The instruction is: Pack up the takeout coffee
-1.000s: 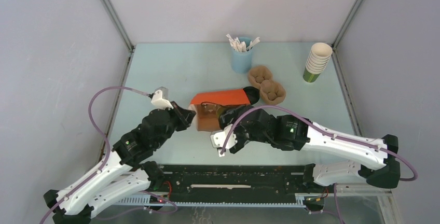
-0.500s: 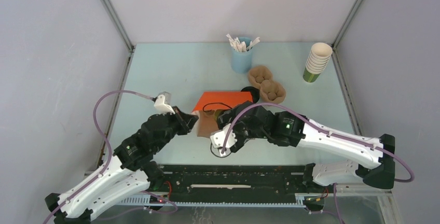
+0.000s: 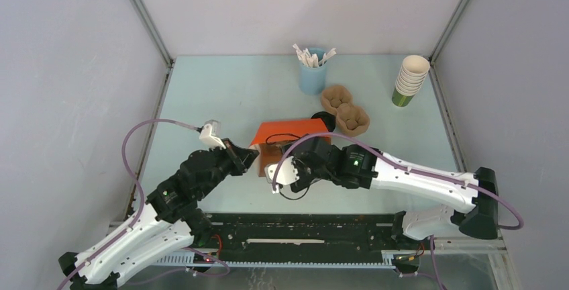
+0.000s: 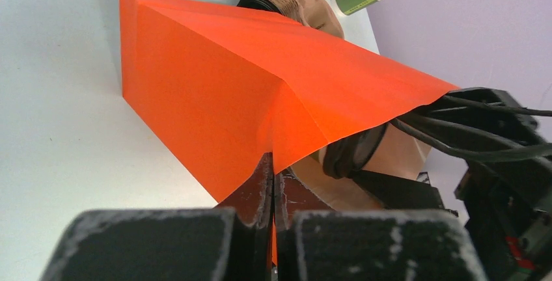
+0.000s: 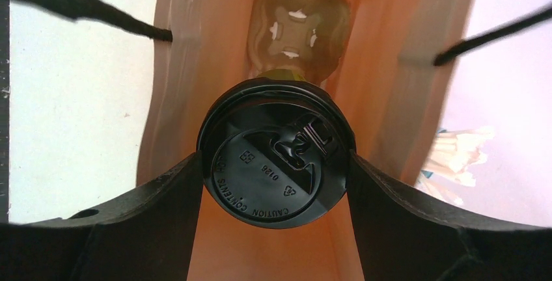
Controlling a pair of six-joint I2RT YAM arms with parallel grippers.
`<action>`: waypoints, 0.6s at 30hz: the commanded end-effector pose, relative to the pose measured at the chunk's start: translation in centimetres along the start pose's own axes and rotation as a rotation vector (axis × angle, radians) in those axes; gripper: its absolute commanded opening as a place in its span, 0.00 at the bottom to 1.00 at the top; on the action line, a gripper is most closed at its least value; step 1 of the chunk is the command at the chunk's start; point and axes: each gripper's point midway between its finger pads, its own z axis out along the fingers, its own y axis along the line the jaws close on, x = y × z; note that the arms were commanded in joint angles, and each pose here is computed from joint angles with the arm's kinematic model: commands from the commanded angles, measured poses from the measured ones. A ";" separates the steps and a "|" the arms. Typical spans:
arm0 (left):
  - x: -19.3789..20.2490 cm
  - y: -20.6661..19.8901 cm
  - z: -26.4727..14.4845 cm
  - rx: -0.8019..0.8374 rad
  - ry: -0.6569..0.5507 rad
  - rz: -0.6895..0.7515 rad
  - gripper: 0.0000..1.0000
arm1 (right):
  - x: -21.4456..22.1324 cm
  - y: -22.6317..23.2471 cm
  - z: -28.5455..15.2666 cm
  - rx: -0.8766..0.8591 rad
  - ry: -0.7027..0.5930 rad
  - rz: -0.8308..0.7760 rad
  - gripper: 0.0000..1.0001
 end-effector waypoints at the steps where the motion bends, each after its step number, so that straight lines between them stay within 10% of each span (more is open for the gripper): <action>1: 0.1 -1.0 -0.2 0.052 0.003 -0.022 0.00 | -0.3 -0.7 0.3 0.006 0.033 0.045 0.55; 18: 2.2 0.4 0.3 0.089 0.006 -0.017 0.00 | 1.9 -0.7 1.9 -0.007 0.170 0.155 0.55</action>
